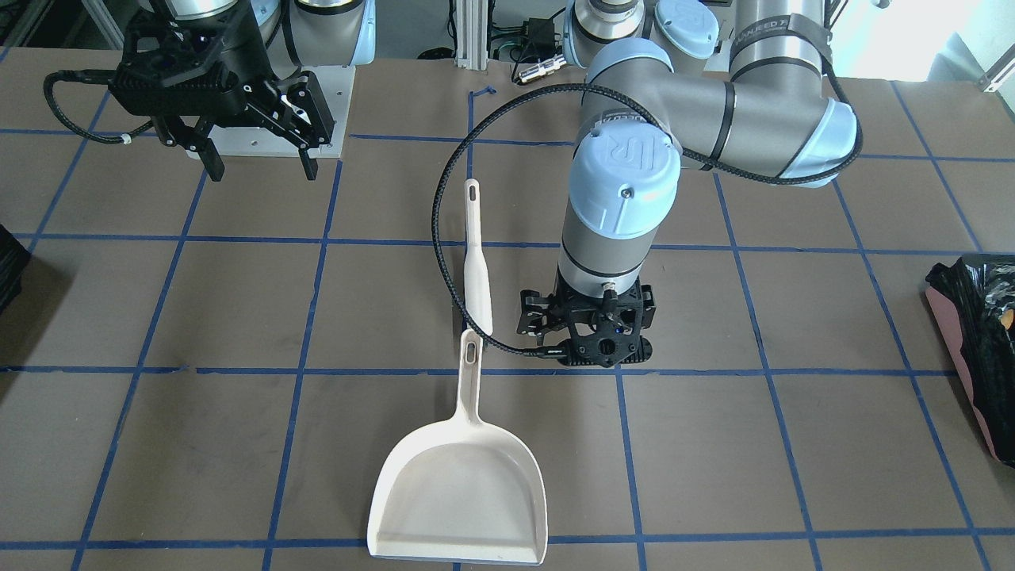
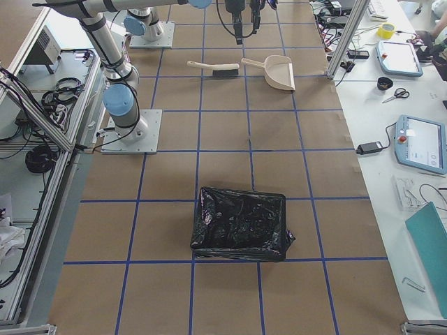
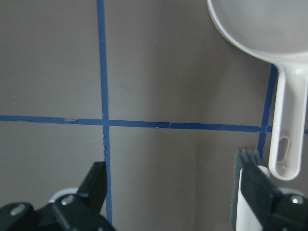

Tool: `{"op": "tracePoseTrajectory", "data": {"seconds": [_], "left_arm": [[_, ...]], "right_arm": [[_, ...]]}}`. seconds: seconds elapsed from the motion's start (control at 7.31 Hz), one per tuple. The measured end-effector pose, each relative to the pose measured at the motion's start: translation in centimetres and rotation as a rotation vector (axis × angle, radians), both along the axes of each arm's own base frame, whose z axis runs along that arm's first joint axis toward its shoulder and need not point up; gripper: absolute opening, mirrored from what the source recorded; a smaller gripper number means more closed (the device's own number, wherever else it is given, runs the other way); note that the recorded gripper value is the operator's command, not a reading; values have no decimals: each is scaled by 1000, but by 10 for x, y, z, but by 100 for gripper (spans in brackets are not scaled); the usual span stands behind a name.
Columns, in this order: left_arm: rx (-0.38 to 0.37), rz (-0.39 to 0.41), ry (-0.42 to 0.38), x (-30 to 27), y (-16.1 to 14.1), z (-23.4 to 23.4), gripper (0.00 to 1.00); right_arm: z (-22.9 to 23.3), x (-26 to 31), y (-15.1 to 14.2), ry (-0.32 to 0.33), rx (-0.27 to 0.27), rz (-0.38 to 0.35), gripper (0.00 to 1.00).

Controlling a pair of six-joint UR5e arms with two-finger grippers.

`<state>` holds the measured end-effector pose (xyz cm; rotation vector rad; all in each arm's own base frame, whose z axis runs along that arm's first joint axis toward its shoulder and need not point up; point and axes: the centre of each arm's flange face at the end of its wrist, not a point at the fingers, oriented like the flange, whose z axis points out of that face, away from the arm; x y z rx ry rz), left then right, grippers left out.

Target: Sweep and dump trash in nearest bin

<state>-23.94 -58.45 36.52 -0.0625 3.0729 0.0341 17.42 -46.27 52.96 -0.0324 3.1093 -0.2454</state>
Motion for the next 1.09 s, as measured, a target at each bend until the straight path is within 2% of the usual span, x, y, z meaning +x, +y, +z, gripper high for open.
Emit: {"op": "tracePoseTrajectory", "data": {"seconds": [0.41, 0.68, 1.09], "left_arm": [[12, 57, -32, 72, 20, 56, 100], [27, 68, -33, 99, 49, 97, 100], [-29, 16, -6, 124, 82, 145, 100]], "right_arm": [[-1, 0, 0, 0, 1, -1, 100], [-1, -1, 0, 0, 2, -1, 100], [-1, 0, 0, 0, 2, 0, 100]]}}
